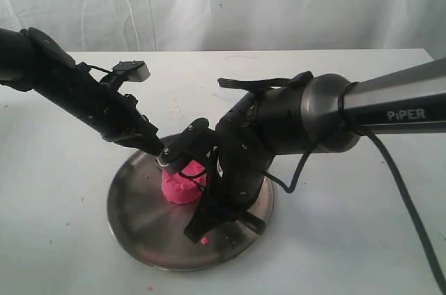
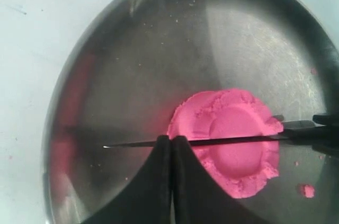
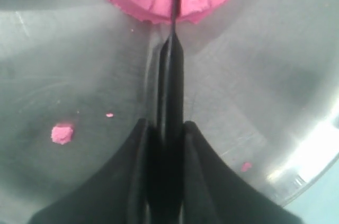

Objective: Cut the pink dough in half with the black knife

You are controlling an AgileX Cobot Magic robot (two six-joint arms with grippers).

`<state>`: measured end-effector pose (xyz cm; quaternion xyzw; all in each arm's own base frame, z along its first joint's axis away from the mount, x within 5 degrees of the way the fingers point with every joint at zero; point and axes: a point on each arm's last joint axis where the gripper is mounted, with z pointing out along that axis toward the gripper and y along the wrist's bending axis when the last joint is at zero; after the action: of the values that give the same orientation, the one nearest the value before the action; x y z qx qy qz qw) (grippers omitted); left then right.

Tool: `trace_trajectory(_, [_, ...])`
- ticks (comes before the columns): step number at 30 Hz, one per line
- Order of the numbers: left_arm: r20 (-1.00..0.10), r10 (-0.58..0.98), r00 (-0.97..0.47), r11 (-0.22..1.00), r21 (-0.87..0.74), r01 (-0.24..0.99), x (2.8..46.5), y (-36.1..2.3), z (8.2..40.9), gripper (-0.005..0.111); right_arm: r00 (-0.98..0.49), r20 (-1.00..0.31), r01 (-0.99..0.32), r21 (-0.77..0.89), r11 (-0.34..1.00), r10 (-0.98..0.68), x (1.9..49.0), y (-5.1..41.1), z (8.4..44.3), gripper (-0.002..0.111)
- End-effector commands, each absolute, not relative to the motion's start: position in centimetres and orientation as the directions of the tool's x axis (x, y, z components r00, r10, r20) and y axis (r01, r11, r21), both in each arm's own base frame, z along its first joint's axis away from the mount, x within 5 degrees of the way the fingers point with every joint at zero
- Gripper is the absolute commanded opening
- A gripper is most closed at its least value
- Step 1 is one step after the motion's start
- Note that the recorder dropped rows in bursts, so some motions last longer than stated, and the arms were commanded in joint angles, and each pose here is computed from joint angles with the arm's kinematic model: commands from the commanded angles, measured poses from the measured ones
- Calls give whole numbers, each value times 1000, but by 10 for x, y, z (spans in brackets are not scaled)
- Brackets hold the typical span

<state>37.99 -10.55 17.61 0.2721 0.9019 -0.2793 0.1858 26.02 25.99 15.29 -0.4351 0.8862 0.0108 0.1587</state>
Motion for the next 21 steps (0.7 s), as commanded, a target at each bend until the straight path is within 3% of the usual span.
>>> trace_trajectory(1, [-482, 385, -787, 692, -415, 592, 377, -107, 177, 0, -566, -298, -777, -119, 618, -769, 260, 260, 156, 7])
trace_trajectory(14, [-483, 384, -787, 693, -413, 591, 377, -107, 177, 0, -573, -263, -779, -119, 615, -776, 260, 259, 149, 7])
trace_trajectory(21, [-463, 386, -798, 693, -426, 582, 378, -107, 168, 0, -572, -211, -787, -135, 603, -793, 265, 262, 165, 7])
